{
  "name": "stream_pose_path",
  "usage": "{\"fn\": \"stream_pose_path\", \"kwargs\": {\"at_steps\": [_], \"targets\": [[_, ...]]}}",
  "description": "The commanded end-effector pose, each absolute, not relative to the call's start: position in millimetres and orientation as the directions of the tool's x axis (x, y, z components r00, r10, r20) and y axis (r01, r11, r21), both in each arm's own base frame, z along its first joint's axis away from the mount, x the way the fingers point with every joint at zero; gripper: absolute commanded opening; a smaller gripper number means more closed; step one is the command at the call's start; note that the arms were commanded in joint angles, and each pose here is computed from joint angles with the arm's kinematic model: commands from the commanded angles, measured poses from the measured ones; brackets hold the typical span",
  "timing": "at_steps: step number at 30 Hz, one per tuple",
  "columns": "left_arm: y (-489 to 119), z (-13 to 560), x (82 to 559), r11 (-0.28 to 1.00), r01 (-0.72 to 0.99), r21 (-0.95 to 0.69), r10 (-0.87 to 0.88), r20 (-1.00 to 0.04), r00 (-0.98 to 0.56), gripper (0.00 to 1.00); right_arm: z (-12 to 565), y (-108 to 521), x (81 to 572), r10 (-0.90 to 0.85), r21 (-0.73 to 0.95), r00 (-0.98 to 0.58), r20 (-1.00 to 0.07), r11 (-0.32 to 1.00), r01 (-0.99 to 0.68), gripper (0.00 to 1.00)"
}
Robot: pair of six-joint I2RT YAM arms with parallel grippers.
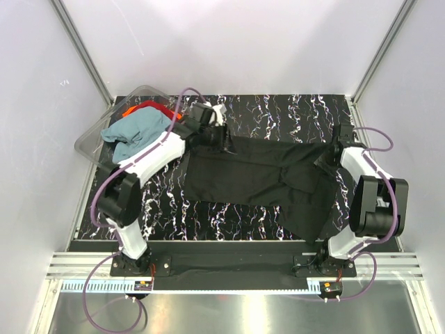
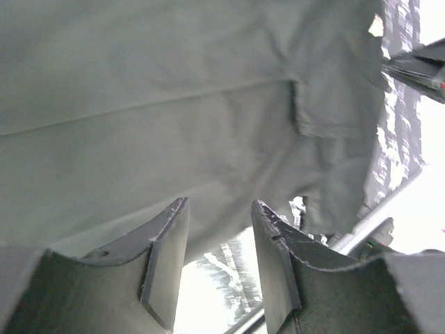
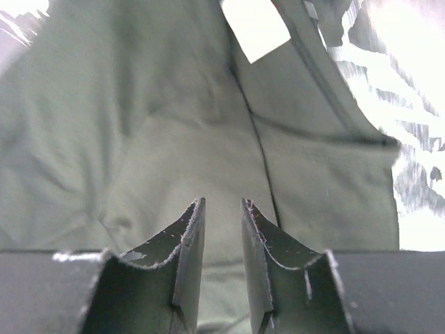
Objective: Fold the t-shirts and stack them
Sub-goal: Fold the tshirt
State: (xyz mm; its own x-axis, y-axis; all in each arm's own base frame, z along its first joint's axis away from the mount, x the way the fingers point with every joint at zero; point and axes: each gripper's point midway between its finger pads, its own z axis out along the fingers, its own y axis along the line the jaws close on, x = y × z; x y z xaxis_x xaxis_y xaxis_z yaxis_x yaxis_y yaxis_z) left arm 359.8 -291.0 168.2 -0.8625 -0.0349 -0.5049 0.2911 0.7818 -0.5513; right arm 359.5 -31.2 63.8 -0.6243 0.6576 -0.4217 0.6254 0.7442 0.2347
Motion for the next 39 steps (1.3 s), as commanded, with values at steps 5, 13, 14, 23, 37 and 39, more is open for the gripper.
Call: {"fn": "stream_pose_path", "kwargs": {"at_steps": [5,13,14,23,37,39], "targets": [[-349,164,366,0.664,0.308,-0.682,-0.039,-0.443,-0.896,0.43,54,-23,322,0.744,0.241,-0.564,-0.359,0.658,0.714,0.33],[-364,132,378,0.692,0.291,-0.661,-0.038,-0.435,-0.900,0.43,41,-10,297,0.806,0.274,-0.520,-0.282,0.587,0.762,0.29],[-360,125,383,0.709,0.280,-0.647,-0.043,-0.437,-0.898,0.43,41,-9,292,0.812,0.277,-0.510,-0.284,0.578,0.768,0.30],[-327,91,450,0.768,0.167,-0.618,-0.149,-0.426,-0.893,0.43,39,-12,280,0.834,0.275,-0.468,-0.294,0.543,0.794,0.34],[-277,73,499,0.824,0.101,-0.557,-0.213,-0.471,-0.856,0.43,29,-10,280,0.876,0.301,-0.397,-0.274,0.470,0.829,0.34],[-274,67,502,0.819,0.092,-0.566,-0.218,-0.455,-0.863,0.42,30,-10,280,0.880,0.309,-0.388,-0.273,0.463,0.831,0.33]]}}
